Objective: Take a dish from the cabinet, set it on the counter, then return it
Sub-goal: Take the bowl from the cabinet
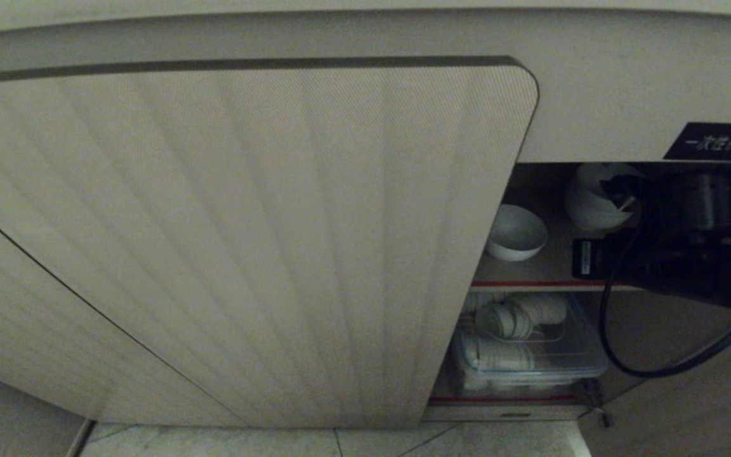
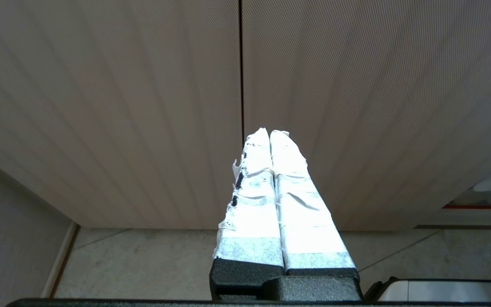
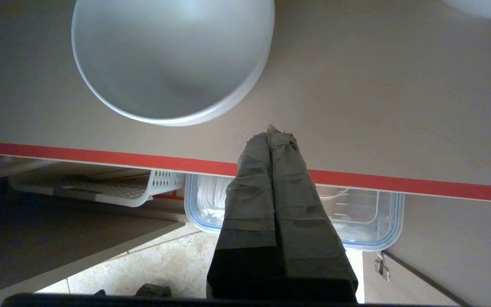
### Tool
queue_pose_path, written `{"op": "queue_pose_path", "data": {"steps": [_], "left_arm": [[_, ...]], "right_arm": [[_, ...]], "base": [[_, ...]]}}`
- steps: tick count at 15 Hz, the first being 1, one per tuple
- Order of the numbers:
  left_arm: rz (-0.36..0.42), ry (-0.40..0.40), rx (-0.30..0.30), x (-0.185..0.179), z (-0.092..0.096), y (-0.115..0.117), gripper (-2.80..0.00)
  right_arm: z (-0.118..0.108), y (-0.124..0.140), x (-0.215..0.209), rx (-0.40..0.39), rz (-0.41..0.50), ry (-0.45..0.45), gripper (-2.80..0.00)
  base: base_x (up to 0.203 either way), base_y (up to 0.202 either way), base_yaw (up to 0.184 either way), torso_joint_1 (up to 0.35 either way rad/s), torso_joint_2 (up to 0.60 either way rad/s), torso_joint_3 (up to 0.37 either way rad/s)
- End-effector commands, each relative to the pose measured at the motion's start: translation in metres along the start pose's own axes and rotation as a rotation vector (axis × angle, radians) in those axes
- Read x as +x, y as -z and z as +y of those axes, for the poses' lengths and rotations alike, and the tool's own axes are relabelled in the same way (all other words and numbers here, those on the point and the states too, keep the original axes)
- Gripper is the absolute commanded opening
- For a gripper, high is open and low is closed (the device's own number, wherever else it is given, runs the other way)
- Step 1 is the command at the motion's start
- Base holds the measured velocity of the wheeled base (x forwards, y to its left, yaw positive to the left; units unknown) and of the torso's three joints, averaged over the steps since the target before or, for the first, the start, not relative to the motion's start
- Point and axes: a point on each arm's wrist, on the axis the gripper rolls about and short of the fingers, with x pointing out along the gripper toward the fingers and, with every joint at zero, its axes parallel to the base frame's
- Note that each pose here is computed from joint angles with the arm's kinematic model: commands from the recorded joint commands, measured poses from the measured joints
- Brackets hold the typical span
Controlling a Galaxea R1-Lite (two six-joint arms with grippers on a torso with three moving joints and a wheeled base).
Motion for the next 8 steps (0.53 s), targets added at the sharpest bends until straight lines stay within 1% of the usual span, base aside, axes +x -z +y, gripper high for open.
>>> {"op": "queue_pose_path", "data": {"steps": [1, 8], "left_arm": [[0.000, 0.001, 0.000, 0.0000, 0.0000, 0.0000, -2.80], [0.000, 0.001, 0.000, 0.0000, 0.0000, 0.0000, -2.80]], "right_arm": [[0.0000, 0.0007, 0.0016, 0.003, 0.001, 0.000, -2.80], [0.0001, 0.0004, 0.0025, 0.008, -0.002, 0.000, -2.80]], "base": [[0.000, 0.000, 0.000, 0.000, 0.00, 0.000], [0.000, 0.000, 0.000, 0.000, 0.00, 0.000]]}}
